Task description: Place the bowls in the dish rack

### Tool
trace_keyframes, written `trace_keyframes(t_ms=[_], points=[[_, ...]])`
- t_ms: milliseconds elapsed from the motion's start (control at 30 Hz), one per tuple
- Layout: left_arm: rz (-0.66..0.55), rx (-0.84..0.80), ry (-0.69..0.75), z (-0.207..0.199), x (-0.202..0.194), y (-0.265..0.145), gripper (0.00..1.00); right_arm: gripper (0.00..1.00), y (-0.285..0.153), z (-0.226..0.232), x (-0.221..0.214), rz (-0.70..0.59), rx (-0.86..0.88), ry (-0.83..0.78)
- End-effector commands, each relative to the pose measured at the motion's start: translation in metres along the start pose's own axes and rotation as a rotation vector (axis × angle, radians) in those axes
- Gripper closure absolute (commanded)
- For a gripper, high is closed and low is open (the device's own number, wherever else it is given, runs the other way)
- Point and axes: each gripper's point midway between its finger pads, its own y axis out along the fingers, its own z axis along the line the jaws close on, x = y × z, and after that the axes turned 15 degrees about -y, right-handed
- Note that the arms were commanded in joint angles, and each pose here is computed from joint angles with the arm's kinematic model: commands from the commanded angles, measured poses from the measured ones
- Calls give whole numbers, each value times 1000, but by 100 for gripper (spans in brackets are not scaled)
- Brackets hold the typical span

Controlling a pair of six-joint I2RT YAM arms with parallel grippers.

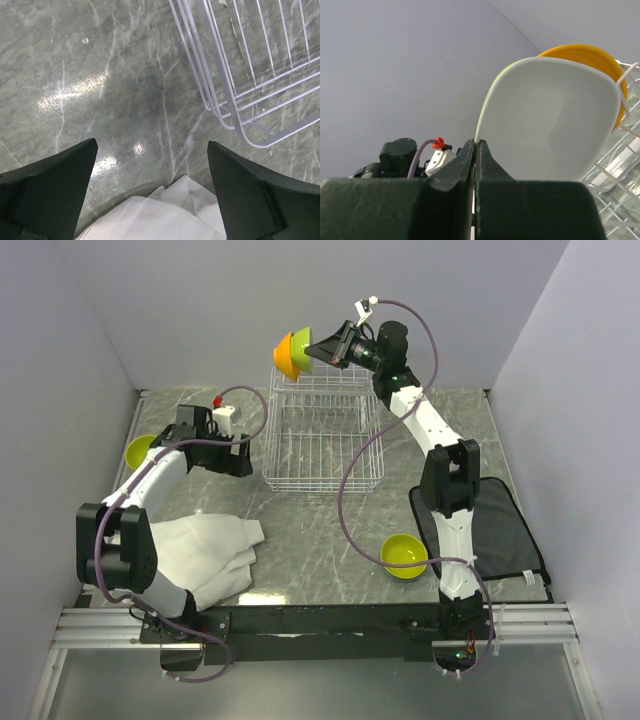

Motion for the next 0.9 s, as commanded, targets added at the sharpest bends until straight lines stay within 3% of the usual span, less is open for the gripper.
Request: trace_keyframes(t_ms=[0, 567, 700, 867], points=[[-41, -7, 40, -5, 20, -4, 1, 100, -7, 28, 34, -73, 64, -55], [-15, 30, 90, -4, 20, 10, 1, 100, -3, -10, 14, -85, 36, 60], [-15, 31, 103, -5, 23, 9, 1, 96, -3, -18, 12, -86, 37, 72], [-2, 44, 102, 1, 21, 20, 1, 100, -2, -21, 12, -96, 59, 78]])
